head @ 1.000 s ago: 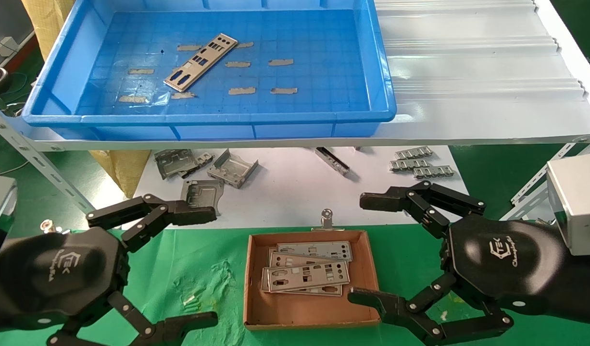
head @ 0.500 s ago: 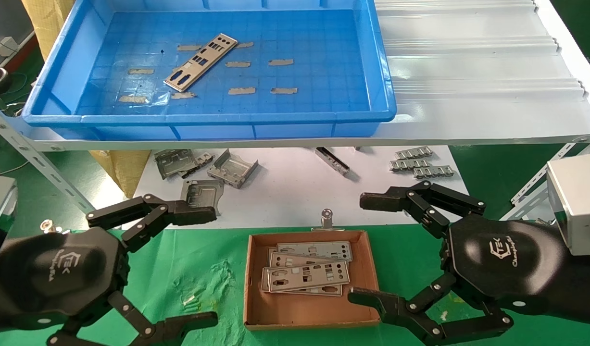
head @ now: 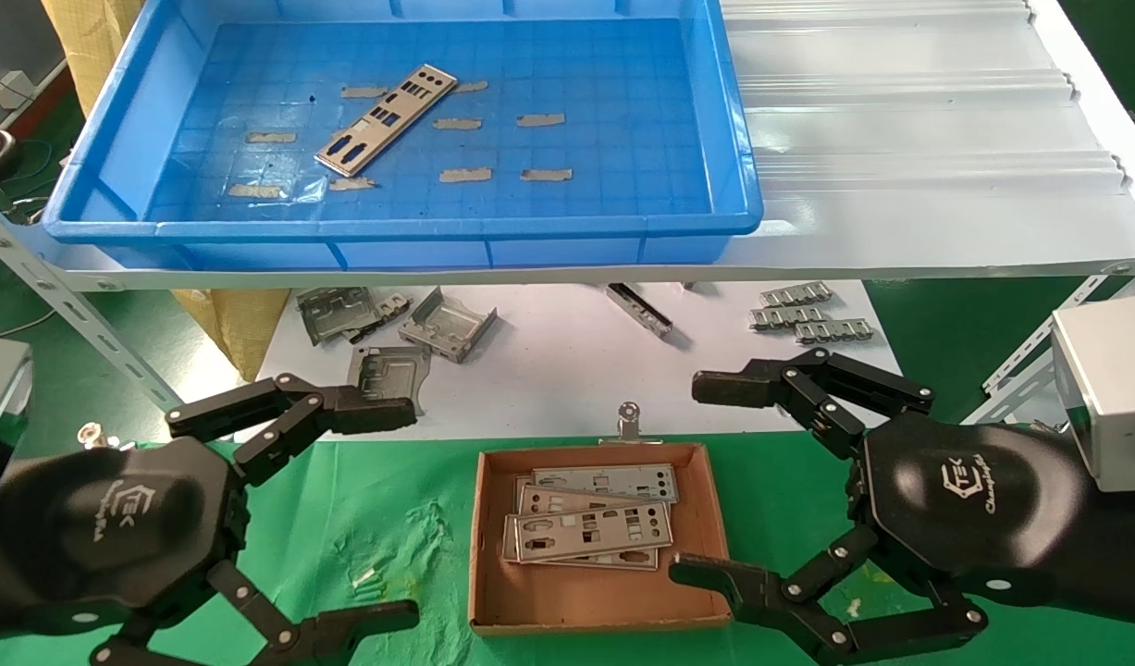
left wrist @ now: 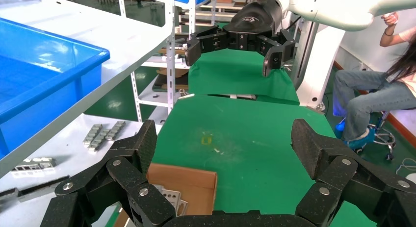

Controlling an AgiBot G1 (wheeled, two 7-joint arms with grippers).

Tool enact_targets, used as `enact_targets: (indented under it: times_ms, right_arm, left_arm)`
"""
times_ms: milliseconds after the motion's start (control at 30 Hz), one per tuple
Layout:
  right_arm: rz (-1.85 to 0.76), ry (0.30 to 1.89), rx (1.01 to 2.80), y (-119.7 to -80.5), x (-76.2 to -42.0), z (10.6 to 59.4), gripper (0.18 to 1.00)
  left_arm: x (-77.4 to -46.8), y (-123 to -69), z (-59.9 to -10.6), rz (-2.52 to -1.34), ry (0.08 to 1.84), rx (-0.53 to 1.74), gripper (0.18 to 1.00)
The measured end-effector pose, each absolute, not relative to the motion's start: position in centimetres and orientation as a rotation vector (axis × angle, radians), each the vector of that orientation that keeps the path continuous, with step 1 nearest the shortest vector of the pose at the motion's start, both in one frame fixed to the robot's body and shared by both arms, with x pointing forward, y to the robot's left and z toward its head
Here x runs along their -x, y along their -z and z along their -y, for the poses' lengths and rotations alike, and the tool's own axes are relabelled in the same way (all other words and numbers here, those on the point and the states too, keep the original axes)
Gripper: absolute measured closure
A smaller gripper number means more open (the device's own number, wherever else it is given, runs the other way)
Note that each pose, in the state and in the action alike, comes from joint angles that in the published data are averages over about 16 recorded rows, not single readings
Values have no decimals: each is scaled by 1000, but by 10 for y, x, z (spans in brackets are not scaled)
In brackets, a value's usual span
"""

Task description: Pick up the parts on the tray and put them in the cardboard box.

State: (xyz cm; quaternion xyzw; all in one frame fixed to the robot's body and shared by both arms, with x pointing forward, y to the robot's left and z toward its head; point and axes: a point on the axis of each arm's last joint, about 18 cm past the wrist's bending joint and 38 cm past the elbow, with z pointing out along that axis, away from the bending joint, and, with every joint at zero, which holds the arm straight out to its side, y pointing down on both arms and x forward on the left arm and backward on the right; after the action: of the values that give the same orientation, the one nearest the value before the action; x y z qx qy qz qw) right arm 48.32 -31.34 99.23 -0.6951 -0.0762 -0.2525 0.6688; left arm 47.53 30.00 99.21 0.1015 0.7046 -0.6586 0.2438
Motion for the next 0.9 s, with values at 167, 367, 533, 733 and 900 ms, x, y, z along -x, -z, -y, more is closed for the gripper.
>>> enact_targets:
  times_ms: [167,367,533,733,900]
  right_arm:
    - [172,569,1567,-992,-483,313,199]
    - [172,569,1567,-992,-483,313,239]
    - [172,569,1567,-992,-483,313,295]
    - [172,569,1567,-992,-483,313,395]
    - [172,569,1567,-992,-483,313,501]
  left_arm:
    - [-475,-992,-300,-1925,1799,-277,184]
    - [-475,-992,-300,-1925,1799,-277,184]
    - [-475,-992,-300,-1925,1799,-277,184]
    - [-475,-992,-300,-1925,1799,-277,184]
    - [-475,-992,-300,-1925,1799,-277,184]
